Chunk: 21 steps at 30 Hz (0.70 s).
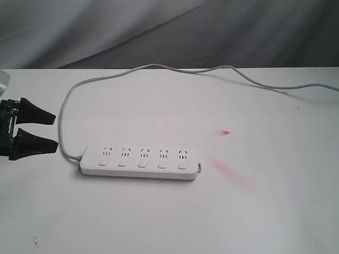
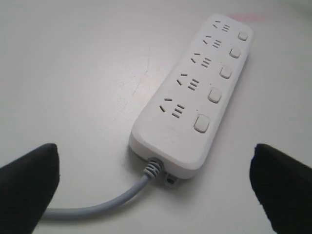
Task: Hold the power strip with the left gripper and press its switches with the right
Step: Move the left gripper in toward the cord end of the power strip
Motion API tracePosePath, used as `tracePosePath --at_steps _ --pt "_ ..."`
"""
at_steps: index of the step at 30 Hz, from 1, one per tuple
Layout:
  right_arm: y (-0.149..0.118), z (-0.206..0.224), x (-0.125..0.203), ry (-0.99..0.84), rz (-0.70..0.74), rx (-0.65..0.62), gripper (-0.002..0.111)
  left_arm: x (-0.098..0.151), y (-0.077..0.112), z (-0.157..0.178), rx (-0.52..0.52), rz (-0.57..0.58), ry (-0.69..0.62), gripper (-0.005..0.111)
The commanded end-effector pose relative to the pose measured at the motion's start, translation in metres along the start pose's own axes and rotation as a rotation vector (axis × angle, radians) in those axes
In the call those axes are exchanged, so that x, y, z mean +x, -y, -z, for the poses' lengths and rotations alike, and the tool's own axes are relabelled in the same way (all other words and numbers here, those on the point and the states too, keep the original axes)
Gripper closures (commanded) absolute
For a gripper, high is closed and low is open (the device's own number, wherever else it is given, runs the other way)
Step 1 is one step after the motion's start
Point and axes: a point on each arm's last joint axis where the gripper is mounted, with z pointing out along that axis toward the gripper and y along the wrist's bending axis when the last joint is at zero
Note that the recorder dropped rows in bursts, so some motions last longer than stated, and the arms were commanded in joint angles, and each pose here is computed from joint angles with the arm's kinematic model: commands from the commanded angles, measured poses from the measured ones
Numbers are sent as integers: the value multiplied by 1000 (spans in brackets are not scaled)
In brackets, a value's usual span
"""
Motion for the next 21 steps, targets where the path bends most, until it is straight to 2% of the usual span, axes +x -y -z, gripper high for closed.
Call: tracePosePath --at_steps 1,7,16,21 --pt "1 0 0 8 4 9 108 3 -8 -12 22 11 21 6" --pt "1 0 0 8 4 9 108 5 -19 -15 14 16 33 6" --pt "1 0 0 8 4 9 108 1 -7 -44 129 -46 -48 6" --pt "1 0 0 8 4 9 108 -7 -16 -47 121 -80 -47 6"
